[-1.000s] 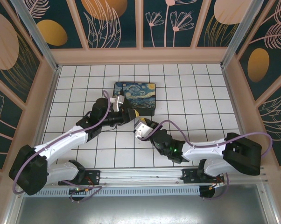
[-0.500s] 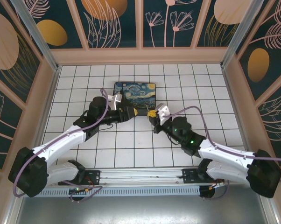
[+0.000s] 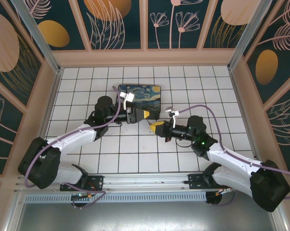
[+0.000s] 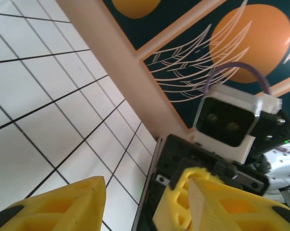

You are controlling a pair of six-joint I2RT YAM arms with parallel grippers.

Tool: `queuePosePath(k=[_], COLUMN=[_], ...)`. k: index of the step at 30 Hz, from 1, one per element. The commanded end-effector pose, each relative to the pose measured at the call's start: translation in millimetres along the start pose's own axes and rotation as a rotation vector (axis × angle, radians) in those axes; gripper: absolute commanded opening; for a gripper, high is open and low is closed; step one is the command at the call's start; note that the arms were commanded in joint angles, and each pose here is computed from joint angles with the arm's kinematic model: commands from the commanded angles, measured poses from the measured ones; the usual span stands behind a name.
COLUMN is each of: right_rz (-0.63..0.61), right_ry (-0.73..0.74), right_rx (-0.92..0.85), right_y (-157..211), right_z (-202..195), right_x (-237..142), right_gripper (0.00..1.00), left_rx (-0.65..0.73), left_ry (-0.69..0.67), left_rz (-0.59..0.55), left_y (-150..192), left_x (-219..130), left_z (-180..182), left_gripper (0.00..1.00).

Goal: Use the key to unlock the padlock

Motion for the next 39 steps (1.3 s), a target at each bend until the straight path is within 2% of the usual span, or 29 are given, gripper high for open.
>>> queuePosePath(k=[1, 7, 16, 25, 29, 33, 39], right_rz=[-0.028, -0.066, -0.1, -0.105, -0.12, -0.125, -0.127], right_ry=[-0.092, -0.105, -0.133, -0.131, -0.128, -0.125, -0.128], right_rx=[0.043, 0.074, 0.058, 0.07, 0.065, 0.064, 0.067], right_y=[-2, -7, -13, -13, -13, -14, -14], right_z=[4, 0, 3, -2, -3, -3, -3], right_x=[-2, 0, 0, 5, 4, 4, 3], right_gripper=[0.0, 0.0, 0.0, 0.0, 0.0, 0.0, 0.0], left_rx=[0.089, 0.104, 0.085, 0.095, 0.092, 0.093, 0.101], left_ry=[0.105, 0.122, 0.053, 0.088, 0.092, 0.091, 0.108], left_rz=[0.015, 0.046, 0.061, 0.053, 0.059, 0.058, 0.047], left_y=[-3, 7, 11, 11, 13, 14, 12], left_x=[-4, -10, -7, -11, -11, -12, -13], left_z=[-19, -22, -9, -16, -16, -15, -21], left_gripper=[0.46, 0.42, 0.38, 0.25, 0.15, 0.2, 0.12])
Point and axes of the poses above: each hand's point on the last joint's axis, 136 mm out from that joint toward the fingers, its own x axis out along the fingers, its own z axis along the line the jaws close on, y = z × x, the point moved 9 cm from there along -x, back along the fingers, and after that the axes turned 5 degrees about -x, right-handed, at the moved point
